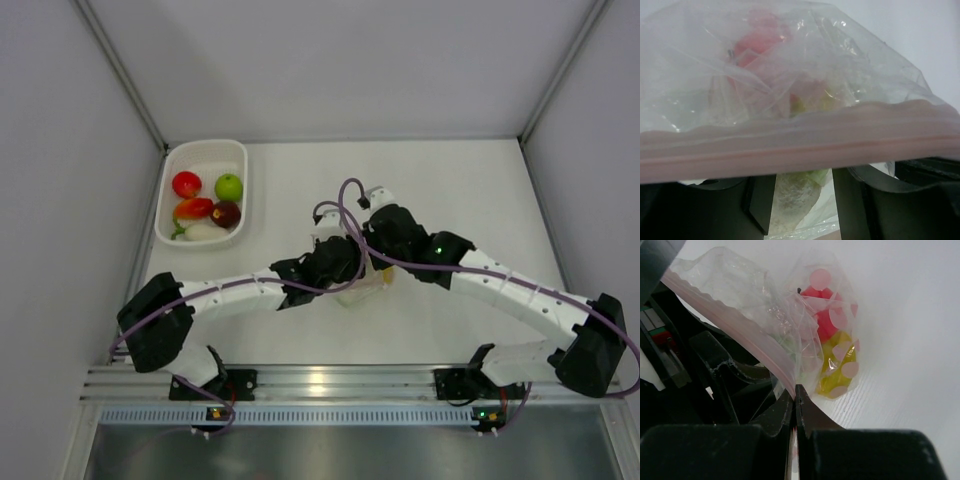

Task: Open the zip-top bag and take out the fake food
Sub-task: Pick up the fake vegetable from the zipper food storage bag.

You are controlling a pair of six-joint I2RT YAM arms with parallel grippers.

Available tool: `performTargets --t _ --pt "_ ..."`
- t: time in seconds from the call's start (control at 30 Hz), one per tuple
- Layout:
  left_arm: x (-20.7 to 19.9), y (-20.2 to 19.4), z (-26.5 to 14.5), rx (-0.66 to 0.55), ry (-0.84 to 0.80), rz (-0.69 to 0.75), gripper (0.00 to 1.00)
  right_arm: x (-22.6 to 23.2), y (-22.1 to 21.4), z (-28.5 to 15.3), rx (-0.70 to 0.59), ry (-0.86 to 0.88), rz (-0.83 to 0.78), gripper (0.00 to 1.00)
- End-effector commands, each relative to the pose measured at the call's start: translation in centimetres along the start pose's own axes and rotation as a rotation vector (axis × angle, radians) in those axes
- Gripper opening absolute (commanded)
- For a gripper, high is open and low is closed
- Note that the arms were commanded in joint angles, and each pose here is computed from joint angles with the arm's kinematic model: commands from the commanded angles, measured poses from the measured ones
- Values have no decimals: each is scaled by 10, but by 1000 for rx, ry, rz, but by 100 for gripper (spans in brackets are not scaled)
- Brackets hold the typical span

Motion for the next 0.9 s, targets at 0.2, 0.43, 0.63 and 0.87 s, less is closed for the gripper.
performTargets --t 0.2,0.43,0.63,0.87 --pt "-15 15 14 -78 -7 -71 40 6 8 -8 -55 42 16 0" --pt "-20 21 15 -98 -8 -64 11 7 0 -1 -29 39 5 0" --pt "-24 28 8 -106 -36 -33 0 5 -2 4 -28 10 -3 0" --pt "-32 36 -26 -138 -141 -10 0 -10 11 1 -59 -72 -6 0"
Point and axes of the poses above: each gripper's point midway between its finger pads, its own z axis out along the fingers, its own x axis along the line the jaws close on, y = z × x, the point moved 5 cm from there along -z, back along the fingers, and after that the axes turned 3 degrees about -z, right-handed, at the moved point
